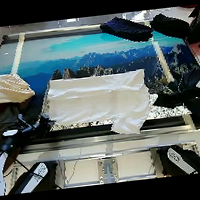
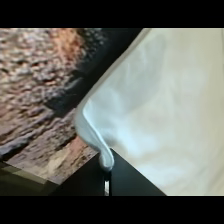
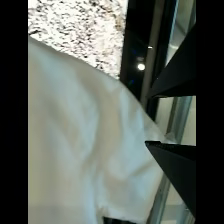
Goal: Fold the shirts.
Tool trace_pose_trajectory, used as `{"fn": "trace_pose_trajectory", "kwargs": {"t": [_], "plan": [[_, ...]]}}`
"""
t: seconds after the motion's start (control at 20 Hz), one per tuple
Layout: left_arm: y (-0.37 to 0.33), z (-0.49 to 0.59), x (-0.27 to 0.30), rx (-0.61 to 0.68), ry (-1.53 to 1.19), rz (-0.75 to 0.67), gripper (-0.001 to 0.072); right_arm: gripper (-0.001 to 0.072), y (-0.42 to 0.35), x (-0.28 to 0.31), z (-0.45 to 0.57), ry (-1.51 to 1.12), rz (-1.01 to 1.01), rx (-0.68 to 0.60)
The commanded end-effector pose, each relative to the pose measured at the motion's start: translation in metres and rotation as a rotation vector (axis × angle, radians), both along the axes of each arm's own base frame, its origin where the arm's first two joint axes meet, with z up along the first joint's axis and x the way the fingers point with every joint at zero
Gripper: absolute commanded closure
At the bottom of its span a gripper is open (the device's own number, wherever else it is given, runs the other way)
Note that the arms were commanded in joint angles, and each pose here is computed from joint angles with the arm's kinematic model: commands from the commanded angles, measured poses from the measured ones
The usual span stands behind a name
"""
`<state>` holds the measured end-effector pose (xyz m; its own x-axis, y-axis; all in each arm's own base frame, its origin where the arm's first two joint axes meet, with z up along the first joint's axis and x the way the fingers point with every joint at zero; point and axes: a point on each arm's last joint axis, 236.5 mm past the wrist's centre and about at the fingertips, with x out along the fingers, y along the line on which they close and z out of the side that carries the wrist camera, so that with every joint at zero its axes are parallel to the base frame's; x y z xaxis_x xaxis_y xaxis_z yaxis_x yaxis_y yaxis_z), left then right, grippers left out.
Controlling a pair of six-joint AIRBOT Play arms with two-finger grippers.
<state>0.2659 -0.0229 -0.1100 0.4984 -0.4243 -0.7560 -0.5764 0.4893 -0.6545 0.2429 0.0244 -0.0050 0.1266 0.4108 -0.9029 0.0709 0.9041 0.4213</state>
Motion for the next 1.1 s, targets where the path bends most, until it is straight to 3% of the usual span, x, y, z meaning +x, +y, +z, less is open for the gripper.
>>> {"fn": "trace_pose_trajectory", "kwargs": {"t": [0.0, 0.15, 0.25, 0.45, 0.7, 0.8, 0.9, 1.05], "plan": [[0.0, 0.009, 0.009, 0.003, -0.041, -0.006, 0.0694, 0.0388, 0.027, -0.044, -0.03, 0.159, 0.005, 0.114], [-0.001, 0.013, 0.009, 0.005, -0.054, -0.012, 0.0693, 0.0351, 0.073, -0.042, -0.048, 0.113, -0.072, 0.316], [-0.002, 0.015, 0.009, 0.004, -0.058, -0.015, 0.0694, 0.0176, 0.081, -0.064, -0.063, 0.176, -0.048, 0.316], [-0.002, 0.015, 0.009, 0.002, -0.058, -0.016, 0.0694, 0.0181, 0.093, -0.084, -0.073, 0.243, -0.034, 0.324], [-0.002, 0.015, 0.009, 0.002, -0.058, -0.016, 0.0694, 0.0208, 0.098, -0.065, -0.086, 0.174, -0.06, 0.248], [-0.002, 0.015, 0.009, 0.003, -0.058, -0.017, 0.0694, 0.0315, 0.104, -0.062, -0.091, 0.169, -0.052, 0.241], [-0.001, 0.015, 0.009, 0.012, -0.063, -0.026, 0.0694, 0.0693, 0.115, -0.064, -0.089, 0.18, -0.03, 0.275], [0.007, 0.035, 0.014, 0.012, -0.083, -0.077, 0.0694, 0.0699, 0.127, -0.073, -0.06, 0.167, 0.098, 0.342]]}}
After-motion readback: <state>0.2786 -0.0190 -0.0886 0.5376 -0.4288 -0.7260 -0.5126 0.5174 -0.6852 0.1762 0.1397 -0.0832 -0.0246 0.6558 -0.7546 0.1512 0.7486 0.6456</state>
